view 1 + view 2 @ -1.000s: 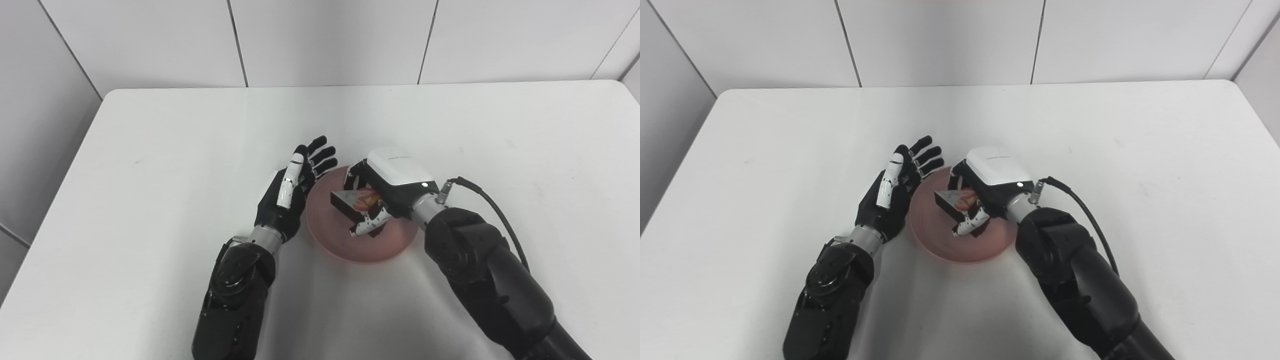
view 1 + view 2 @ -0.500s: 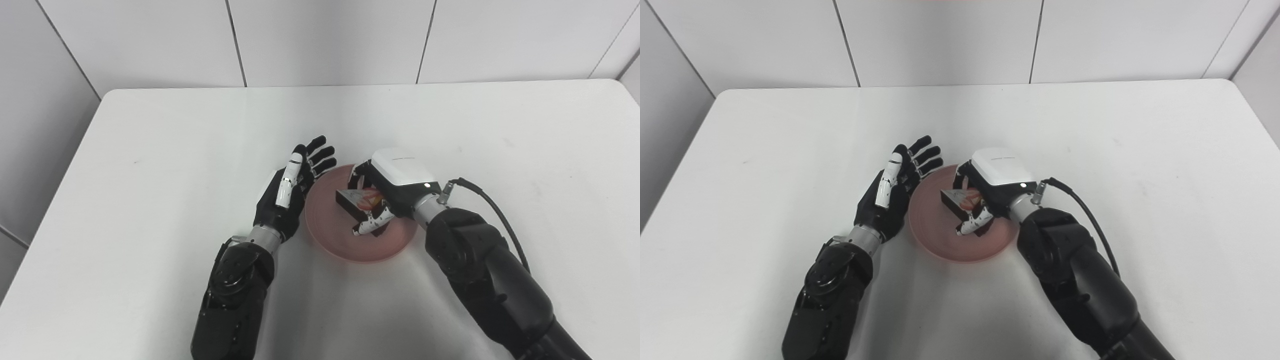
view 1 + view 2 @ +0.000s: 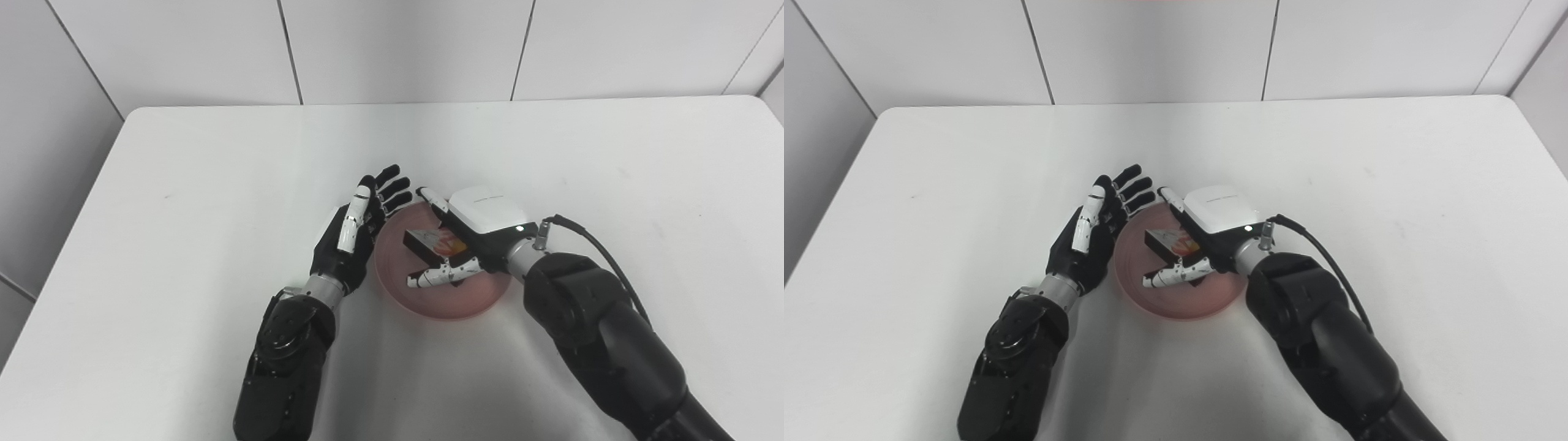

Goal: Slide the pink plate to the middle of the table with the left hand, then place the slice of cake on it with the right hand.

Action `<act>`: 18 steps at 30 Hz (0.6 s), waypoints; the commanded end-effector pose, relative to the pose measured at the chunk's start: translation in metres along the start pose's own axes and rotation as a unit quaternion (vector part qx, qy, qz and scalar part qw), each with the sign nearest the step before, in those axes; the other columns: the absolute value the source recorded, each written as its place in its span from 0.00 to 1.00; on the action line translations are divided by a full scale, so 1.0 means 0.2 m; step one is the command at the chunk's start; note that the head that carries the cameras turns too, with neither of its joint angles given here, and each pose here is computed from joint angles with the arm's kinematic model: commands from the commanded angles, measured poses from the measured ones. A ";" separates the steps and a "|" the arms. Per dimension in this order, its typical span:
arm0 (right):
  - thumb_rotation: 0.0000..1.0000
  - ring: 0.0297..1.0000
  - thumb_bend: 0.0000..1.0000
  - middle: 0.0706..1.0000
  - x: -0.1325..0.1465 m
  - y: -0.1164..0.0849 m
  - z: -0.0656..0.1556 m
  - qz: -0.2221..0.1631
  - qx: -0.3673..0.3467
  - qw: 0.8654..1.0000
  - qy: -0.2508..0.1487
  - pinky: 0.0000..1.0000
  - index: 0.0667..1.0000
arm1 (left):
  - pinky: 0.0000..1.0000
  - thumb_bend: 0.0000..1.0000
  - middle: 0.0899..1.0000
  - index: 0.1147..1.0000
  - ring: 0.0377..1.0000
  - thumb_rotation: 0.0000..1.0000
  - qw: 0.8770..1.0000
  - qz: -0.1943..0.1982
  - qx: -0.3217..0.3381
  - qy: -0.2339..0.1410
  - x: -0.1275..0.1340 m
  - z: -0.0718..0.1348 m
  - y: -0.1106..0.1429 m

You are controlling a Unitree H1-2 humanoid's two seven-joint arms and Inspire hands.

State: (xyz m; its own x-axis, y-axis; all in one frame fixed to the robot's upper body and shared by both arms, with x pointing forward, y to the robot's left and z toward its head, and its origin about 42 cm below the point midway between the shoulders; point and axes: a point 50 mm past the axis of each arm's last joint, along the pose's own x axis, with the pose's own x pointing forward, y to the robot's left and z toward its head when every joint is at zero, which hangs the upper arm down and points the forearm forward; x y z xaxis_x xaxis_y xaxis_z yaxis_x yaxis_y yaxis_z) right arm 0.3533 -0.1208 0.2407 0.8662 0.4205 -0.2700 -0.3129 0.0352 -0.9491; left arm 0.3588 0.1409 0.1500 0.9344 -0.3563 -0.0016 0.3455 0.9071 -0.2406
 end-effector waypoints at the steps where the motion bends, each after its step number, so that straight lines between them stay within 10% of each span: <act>1: 0.99 0.94 0.95 0.99 -0.01 -0.01 -0.01 0.010 0.002 1.000 -0.005 0.85 1.00 | 0.84 0.42 0.86 0.84 0.87 1.00 0.998 0.019 -0.007 0.058 -0.05 -0.11 0.04; 10: 0.99 0.94 0.96 0.99 -0.09 -0.09 0.00 -0.039 0.017 0.998 -0.039 0.85 1.00 | 0.87 0.43 0.87 0.86 0.88 1.00 0.998 0.016 -0.005 0.056 -0.06 -0.10 0.05; 18: 1.00 0.92 0.85 0.99 -0.23 -0.17 -0.07 -0.195 0.175 0.961 -0.084 0.81 1.00 | 0.87 0.44 0.87 0.85 0.87 1.00 0.999 0.036 0.019 0.027 -0.12 -0.08 0.06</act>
State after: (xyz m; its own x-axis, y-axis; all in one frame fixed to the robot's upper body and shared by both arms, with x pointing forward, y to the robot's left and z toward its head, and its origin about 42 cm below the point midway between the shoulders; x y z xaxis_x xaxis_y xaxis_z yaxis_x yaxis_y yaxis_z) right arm 0.3345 -0.1539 0.2698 0.8949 0.4446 0.0390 -0.1830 0.4452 -0.8765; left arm 0.3497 0.1485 0.1500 0.9422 -0.3351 0.0023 0.3268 0.9175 -0.2266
